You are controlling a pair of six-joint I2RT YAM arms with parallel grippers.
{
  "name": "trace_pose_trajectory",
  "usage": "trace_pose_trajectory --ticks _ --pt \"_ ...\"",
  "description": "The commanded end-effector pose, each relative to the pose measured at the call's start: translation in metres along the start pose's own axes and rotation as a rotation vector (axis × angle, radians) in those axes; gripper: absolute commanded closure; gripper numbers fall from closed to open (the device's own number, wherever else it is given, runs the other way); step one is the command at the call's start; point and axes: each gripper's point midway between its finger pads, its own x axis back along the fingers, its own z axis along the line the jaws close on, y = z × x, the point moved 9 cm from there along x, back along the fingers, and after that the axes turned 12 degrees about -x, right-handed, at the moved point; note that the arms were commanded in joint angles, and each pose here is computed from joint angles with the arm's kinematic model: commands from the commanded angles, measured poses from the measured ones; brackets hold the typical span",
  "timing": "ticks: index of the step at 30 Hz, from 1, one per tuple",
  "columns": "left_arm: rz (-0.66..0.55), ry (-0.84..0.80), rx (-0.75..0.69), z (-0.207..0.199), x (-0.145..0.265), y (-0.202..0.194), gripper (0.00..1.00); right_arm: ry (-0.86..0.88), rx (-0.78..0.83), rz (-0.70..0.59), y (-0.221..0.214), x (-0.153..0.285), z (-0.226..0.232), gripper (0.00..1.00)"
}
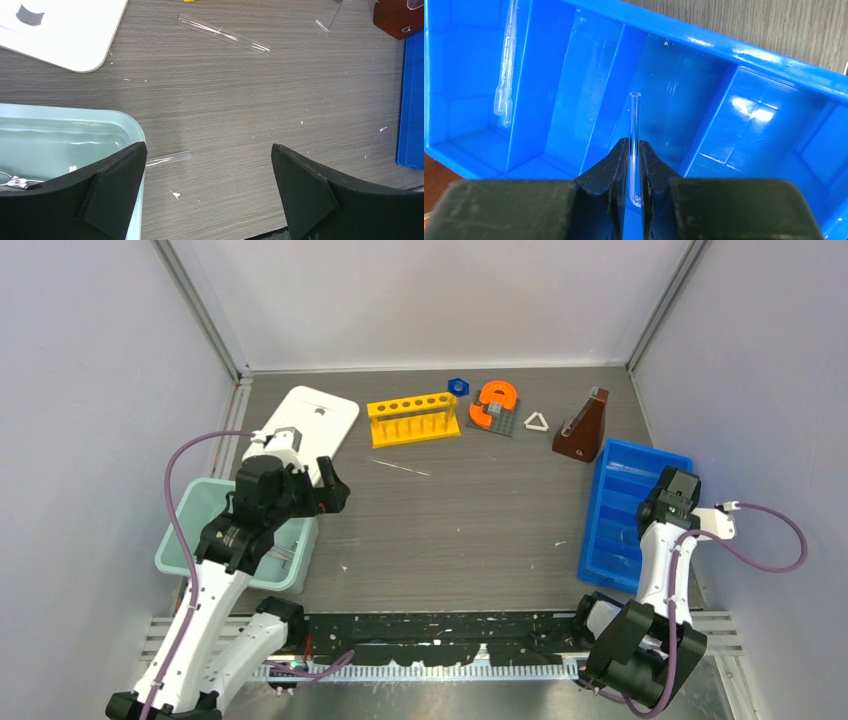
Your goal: Organize the chemistry lab equipment
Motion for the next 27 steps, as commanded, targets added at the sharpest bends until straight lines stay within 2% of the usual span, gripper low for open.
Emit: trace_pose_trajectory --ticks 1,27 --pt "-0.029 0.004 -0.023 0.0 0.003 0.005 0.0 0.015 -0.046 -0.065 0.007 -0.011 0.006 0.81" --pt "-0.027 0.067 -0.036 0.005 0.002 0.006 0.0 -0.037 -0.168 -0.067 0.001 -0.044 0.005 0.81"
